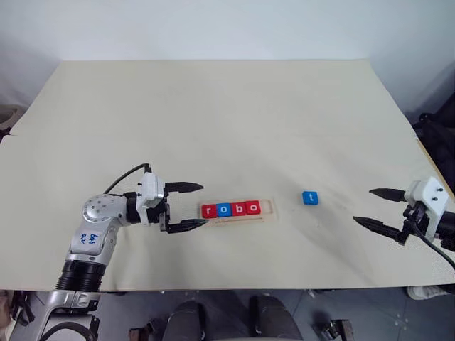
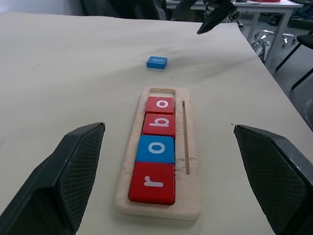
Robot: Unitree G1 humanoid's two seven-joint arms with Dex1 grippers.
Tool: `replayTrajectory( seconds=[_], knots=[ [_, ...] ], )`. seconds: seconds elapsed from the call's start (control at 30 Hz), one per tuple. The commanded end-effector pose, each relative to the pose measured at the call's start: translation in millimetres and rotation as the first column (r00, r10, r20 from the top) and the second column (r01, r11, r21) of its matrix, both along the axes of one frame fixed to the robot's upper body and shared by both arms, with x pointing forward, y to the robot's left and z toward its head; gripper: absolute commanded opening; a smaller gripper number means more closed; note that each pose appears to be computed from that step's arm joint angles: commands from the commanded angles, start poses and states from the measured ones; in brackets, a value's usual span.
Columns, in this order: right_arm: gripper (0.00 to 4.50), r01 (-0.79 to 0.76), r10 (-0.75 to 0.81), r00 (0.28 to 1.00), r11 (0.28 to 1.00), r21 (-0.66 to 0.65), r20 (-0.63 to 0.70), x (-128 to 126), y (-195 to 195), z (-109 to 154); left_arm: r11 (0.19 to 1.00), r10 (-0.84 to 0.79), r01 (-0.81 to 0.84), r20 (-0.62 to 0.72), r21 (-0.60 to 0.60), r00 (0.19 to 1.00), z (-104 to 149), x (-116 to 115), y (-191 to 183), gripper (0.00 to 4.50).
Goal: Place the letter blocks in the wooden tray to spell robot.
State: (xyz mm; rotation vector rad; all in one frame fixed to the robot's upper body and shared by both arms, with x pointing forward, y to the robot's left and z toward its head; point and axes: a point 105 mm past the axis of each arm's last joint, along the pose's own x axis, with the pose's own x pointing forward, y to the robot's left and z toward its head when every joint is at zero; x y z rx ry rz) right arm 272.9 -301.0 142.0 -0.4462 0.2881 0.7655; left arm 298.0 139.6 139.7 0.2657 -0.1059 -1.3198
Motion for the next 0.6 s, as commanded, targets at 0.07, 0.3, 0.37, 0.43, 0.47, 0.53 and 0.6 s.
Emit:
replayTrajectory(
  seconds=[0.07, 0.3, 0.37, 0.43, 0.47, 0.53, 0.6],
  knots=[
    [4.47, -0.111, 0.109, 0.993, 0.993, -0.038, -0.041, 15, 10, 10, 1.0, 0.027, -0.028, 0.052, 0.006, 0.998, 9, 1, 6, 4.5],
    [4.47, -0.226, 0.221, 0.972, 0.973, -0.057, -0.082, 61, 40, 14, 1.0, 0.021, -0.023, 0.069, 0.018, 0.997, 11, -1, 4, 4.5],
    [4.47, -0.25, 0.243, 0.964, 0.966, -0.06, -0.111, 69, 47, 7, 1.0, 0.005, -0.006, 0.068, 0.01, 0.998, 11, -4, 0, 4.5],
    [4.47, -0.255, 0.248, 0.962, 0.965, -0.053, -0.11, 78, 53, 4, 1.0, -0.008, 0.007, 0.064, 0.006, 0.998, 11, -7, -4, 4.5],
    [4.47, -0.264, 0.257, 0.96, 0.963, -0.052, -0.115, 80, 55, 3, 1.0, -0.012, 0.012, 0.063, 0.005, 0.998, 11, -9, -5, 4.5],
    [4.47, -0.288, 0.278, 0.951, 0.956, -0.058, -0.133, 84, 60, -2, 1.0, -0.015, 0.015, 0.062, 0.003, 0.998, 11, -11, -7, 4.5],
    [4.47, -0.3, 0.29, 0.947, 0.952, -0.062, -0.137, 86, 63, -5, 1.0, -0.012, 0.012, 0.062, 0.002, 0.998, 11, -12, -7, 4.5]
  ],
)
